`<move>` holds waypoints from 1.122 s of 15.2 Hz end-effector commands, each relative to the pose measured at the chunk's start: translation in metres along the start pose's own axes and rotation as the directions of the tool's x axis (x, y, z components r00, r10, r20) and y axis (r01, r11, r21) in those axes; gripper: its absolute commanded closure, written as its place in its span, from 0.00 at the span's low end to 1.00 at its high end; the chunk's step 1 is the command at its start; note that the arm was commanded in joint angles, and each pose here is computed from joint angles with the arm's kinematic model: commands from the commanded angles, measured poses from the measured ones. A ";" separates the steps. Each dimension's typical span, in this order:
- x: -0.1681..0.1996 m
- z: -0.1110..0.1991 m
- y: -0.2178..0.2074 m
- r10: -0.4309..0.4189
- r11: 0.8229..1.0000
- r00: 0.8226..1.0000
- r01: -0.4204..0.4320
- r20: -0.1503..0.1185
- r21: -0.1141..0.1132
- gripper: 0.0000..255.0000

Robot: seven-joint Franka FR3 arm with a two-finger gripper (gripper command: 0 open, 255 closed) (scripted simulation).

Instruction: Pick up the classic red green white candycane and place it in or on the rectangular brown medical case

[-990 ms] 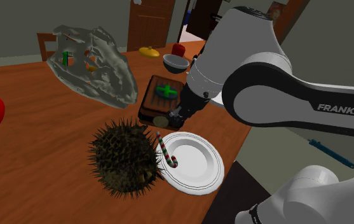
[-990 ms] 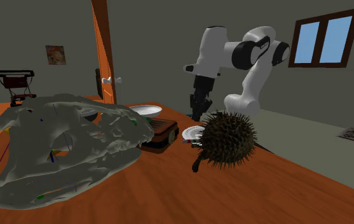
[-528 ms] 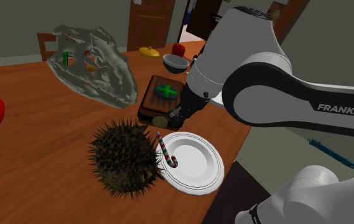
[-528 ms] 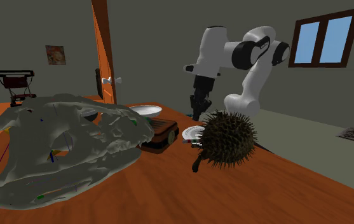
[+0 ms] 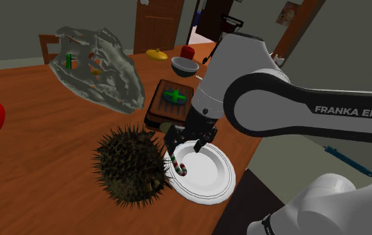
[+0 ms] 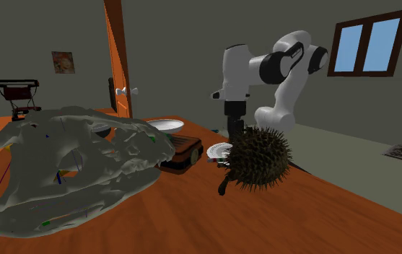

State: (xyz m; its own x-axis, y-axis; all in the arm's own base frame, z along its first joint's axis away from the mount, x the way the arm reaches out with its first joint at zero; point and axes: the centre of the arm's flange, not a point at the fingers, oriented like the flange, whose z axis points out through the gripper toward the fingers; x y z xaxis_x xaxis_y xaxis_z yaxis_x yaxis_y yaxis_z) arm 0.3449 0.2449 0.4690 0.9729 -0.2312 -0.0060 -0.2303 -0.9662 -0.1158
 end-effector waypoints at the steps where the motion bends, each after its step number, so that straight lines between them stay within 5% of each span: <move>1: 0.000 0.011 0.000 0.024 1.000 1.000 -0.024 0.012 0.005 0.00; 6: 0.000 0.040 0.000 0.024 1.000 1.000 -0.024 0.012 0.005 0.00; 14: 0.000 0.040 0.000 0.024 1.000 1.000 -0.024 0.012 0.005 0.00; 15: -0.001 0.040 0.000 0.024 1.000 1.000 -0.024 0.012 0.005 1.00; 17: -0.004 0.042 -0.003 0.024 1.000 1.000 -0.024 0.012 0.005 1.00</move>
State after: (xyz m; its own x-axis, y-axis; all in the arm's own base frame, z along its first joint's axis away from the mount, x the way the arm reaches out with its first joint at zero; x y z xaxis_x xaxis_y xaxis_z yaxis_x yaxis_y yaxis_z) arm 0.3478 0.2515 0.4336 0.9656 -0.2599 0.0004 -0.2574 -0.9566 -0.1368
